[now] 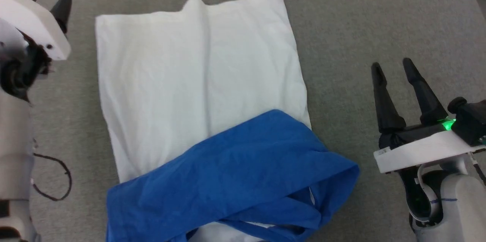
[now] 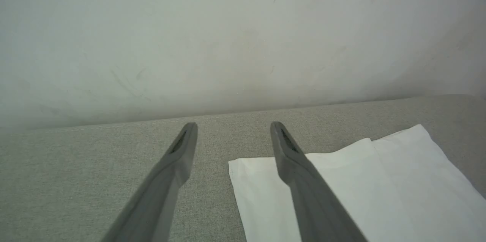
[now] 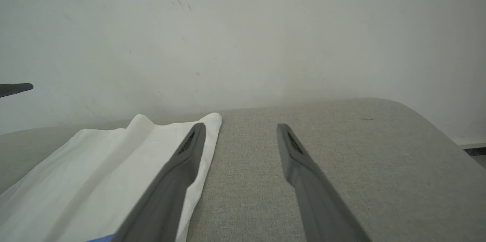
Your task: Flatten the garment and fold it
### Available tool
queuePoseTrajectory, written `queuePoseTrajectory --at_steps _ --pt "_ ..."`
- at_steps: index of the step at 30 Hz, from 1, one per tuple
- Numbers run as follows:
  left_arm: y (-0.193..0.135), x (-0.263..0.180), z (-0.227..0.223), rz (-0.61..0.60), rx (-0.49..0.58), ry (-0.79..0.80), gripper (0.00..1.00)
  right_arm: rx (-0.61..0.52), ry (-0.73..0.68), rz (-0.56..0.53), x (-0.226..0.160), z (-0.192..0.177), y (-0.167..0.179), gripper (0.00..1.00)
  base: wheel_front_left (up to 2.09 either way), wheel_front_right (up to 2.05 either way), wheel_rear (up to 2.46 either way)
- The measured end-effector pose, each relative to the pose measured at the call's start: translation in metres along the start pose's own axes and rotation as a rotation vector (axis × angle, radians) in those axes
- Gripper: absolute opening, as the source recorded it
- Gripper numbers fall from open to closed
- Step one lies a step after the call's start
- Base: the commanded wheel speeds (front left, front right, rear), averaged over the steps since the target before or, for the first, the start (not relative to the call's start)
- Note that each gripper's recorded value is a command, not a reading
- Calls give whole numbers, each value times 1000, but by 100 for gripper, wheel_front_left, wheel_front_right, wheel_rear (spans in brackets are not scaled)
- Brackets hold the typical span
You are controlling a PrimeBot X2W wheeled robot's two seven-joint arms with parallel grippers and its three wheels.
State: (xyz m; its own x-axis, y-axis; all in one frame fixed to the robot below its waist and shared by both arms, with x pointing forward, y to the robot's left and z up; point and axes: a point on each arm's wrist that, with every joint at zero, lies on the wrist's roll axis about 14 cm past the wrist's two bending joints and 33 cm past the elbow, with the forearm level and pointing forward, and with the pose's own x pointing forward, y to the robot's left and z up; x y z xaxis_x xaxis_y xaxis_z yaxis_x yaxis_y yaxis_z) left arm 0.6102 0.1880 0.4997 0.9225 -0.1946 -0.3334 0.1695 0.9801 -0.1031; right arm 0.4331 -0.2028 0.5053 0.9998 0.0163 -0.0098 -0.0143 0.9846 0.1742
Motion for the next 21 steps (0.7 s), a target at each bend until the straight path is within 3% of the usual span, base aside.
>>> queuePoseTrajectory --at_steps 9,14,15,17,18,21 --pt "-9 45 -106 -47 -30 485 100 -3 99 -83 -4 -38 -28 100 0 0 0" --pt "-15 59 -128 -69 -59 601 100 -9 138 -117 -7 -52 -39 100 0 0 0" --pt "-16 61 -129 -72 -58 614 82 -11 147 -123 -8 -55 -41 100 0 0 0" --pt "-17 64 -134 -78 -63 638 9 -13 160 -131 -8 -59 -44 100 0 0 0" --pt "-17 65 -134 -79 -67 643 0 -11 161 -131 -7 -59 -45 100 0 0 0" --pt "-20 66 -136 -88 -69 651 0 5 169 -111 2 -60 -40 100 0 0 0"
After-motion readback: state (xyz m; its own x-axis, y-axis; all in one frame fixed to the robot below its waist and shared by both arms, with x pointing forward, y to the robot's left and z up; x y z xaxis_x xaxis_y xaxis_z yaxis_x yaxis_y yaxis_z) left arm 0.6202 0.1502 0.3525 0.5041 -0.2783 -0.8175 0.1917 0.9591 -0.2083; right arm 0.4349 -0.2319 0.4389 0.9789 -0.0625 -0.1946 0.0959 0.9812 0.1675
